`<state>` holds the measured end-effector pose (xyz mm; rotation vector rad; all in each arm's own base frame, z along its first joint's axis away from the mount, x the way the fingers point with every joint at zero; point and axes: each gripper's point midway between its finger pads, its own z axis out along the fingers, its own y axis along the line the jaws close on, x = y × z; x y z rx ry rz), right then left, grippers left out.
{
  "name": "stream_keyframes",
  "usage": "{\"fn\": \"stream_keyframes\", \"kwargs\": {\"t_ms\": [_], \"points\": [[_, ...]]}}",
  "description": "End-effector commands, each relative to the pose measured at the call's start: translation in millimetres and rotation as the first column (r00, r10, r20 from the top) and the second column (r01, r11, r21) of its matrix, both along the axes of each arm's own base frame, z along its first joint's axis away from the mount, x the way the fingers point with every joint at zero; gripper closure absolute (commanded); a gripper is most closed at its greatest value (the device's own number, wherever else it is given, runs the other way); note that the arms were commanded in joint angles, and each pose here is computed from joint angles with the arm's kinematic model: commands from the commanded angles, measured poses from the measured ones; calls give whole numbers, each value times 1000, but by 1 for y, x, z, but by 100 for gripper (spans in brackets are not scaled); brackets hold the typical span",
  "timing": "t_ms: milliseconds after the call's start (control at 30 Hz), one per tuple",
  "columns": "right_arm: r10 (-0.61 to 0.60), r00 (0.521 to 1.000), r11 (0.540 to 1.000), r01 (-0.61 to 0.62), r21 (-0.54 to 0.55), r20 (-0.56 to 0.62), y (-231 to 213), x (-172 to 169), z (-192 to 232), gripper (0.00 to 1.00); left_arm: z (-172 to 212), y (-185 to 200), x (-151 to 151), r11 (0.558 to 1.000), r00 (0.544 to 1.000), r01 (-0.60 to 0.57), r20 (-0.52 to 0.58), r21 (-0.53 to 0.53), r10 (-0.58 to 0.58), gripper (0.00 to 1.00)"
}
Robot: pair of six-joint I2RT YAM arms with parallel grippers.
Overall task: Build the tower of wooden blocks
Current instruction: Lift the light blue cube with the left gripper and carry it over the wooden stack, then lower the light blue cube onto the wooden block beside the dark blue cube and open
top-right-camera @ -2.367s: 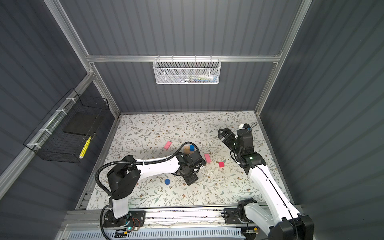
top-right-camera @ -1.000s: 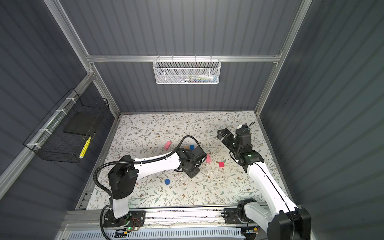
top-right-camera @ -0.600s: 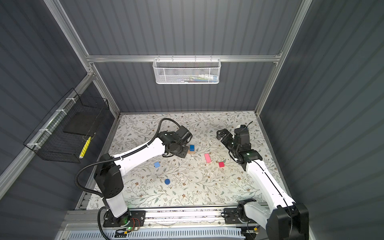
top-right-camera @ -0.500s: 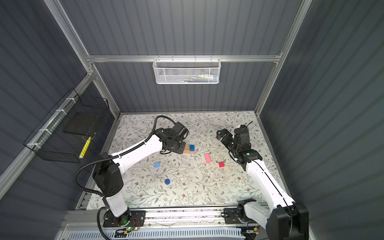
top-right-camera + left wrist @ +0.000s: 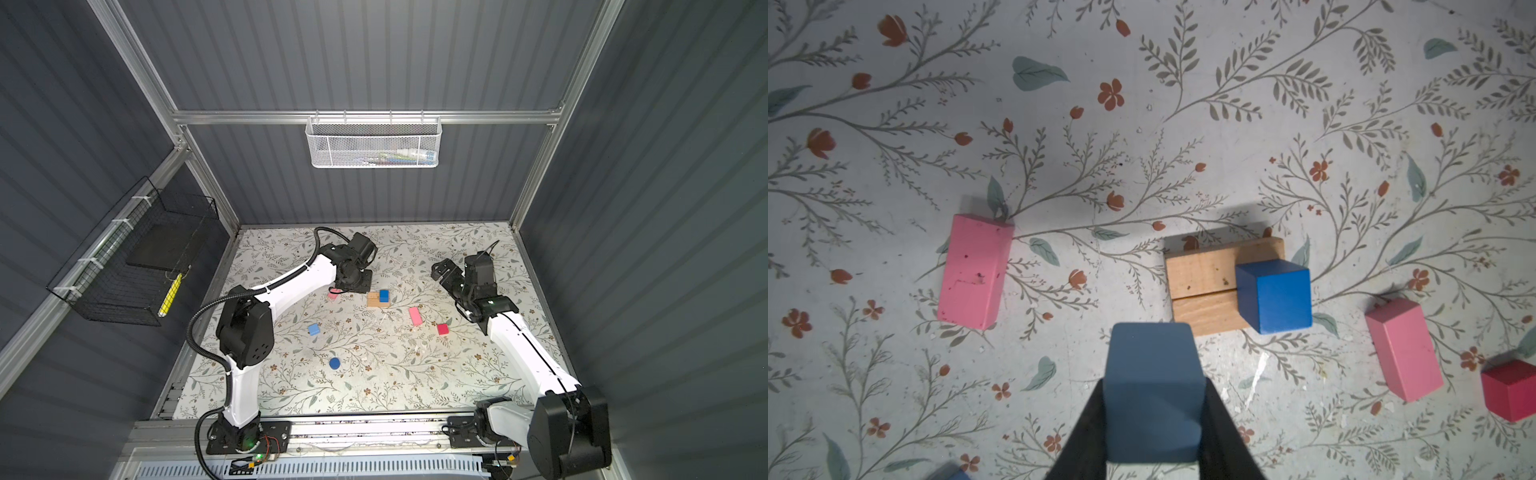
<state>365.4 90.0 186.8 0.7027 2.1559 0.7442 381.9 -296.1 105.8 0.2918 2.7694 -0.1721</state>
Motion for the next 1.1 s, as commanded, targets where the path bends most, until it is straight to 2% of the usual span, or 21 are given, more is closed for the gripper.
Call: {"fn": "stream_keyframes", "kwargs": {"t_ms": [0, 500, 1067], "points": [[21, 999, 1000, -21, 11, 27, 3, 10, 10, 1, 7, -12, 8, 999, 1000, -19, -4, -50, 19, 100], [53, 998, 998, -54, 38, 15, 11, 18, 6, 1, -23, -21, 11, 994, 994, -87, -79, -60, 82, 100], [55, 998, 998, -55, 42, 16, 10, 18, 6, 1, -37, -26, 5, 993, 988, -97, -130, -72, 88, 100]]}}
